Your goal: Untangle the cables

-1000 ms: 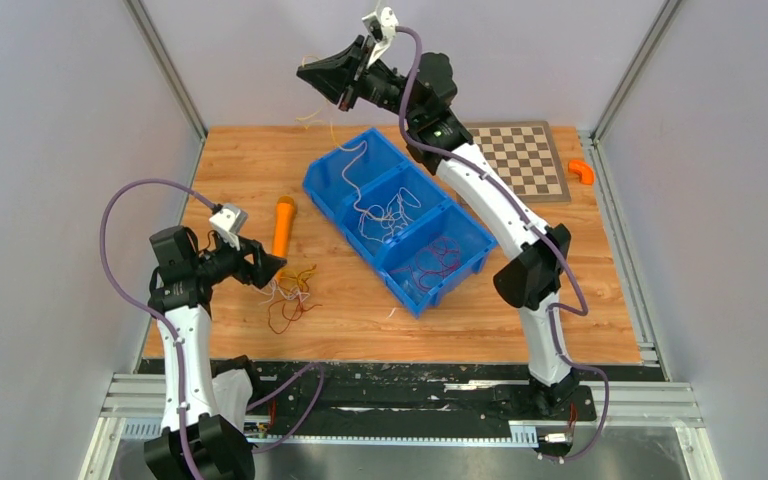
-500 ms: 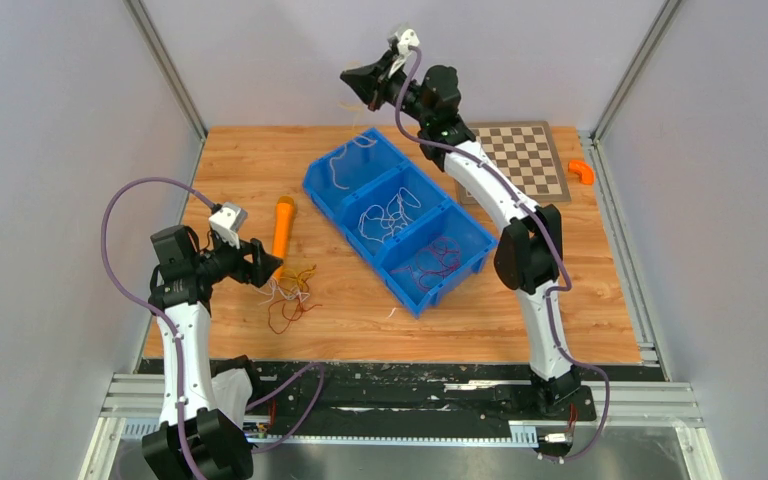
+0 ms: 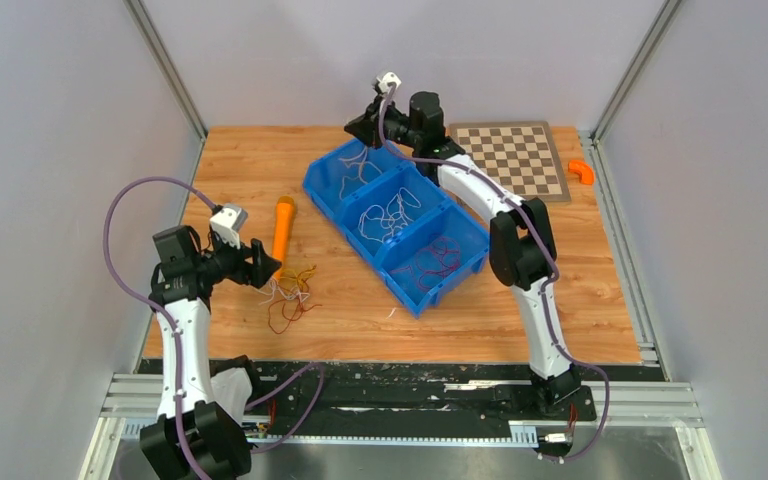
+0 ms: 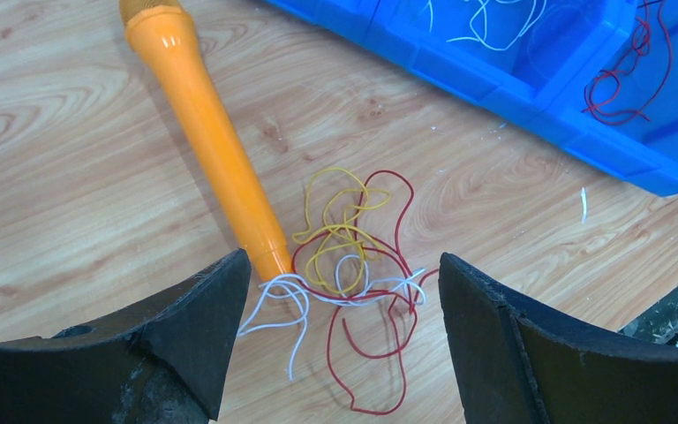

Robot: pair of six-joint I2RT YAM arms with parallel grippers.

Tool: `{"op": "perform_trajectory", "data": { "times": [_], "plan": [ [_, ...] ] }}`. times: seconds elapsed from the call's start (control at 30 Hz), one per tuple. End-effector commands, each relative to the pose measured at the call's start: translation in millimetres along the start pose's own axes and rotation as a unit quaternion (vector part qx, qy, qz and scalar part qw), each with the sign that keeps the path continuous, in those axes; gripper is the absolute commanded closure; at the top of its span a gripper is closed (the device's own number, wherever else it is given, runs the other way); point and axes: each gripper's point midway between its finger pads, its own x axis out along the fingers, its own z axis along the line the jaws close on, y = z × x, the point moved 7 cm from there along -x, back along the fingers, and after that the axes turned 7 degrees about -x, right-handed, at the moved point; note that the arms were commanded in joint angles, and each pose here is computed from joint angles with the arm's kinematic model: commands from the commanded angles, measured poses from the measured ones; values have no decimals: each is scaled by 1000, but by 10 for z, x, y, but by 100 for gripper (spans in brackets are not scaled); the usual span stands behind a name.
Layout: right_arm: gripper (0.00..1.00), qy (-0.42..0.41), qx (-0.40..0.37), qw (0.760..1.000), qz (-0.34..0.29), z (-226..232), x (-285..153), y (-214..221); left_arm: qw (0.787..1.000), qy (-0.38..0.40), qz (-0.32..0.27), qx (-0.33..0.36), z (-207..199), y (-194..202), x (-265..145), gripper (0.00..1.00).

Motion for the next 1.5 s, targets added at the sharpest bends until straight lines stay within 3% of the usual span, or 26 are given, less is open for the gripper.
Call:
{"op": "perform_trajectory", "data": {
  "times": [0.0, 0.07, 0.17, 0.4, 0.63, 0.77, 0.97, 1.23, 1.3, 1.47],
  "plan": [
    [73, -7, -6, 1000, 28, -32, 42, 195, 1000, -9, 4, 2, 31, -43, -20, 13],
    [47, -7, -5, 999, 33, -7, -9, 154, 1000, -9, 7, 1, 33, -53, -24, 13],
    [30, -9, -2, 999, 38, 74, -140, 10, 1000, -4, 21, -7, 35, -64, -28, 12],
    [6, -62, 42, 993, 90, 457, -568, -185, 994, 30, 96, -36, 48, 66, 54, 22],
    [5, -138, 104, 974, 145, 900, -947, -67, 987, 49, 153, 1, 82, 155, 379, 38],
    [6, -164, 132, 964, 165, 1025, -1064, 6, 975, 74, 173, 121, 178, 178, 549, 44],
    [6, -173, 134, 962, 164, 1095, -1162, -64, 944, 101, 188, 253, 372, 144, 736, 47],
    [8, -162, 113, 967, 162, 1045, -1204, -83, 921, 119, 208, 307, 386, 291, 1086, 47],
    [8, -160, 111, 967, 163, 1038, -1212, -91, 914, 121, 224, 315, 385, 358, 1152, 52],
    [9, -158, 103, 969, 160, 1021, -1223, -127, 918, 118, 232, 298, 307, 244, 1066, 96]
  ]
}}
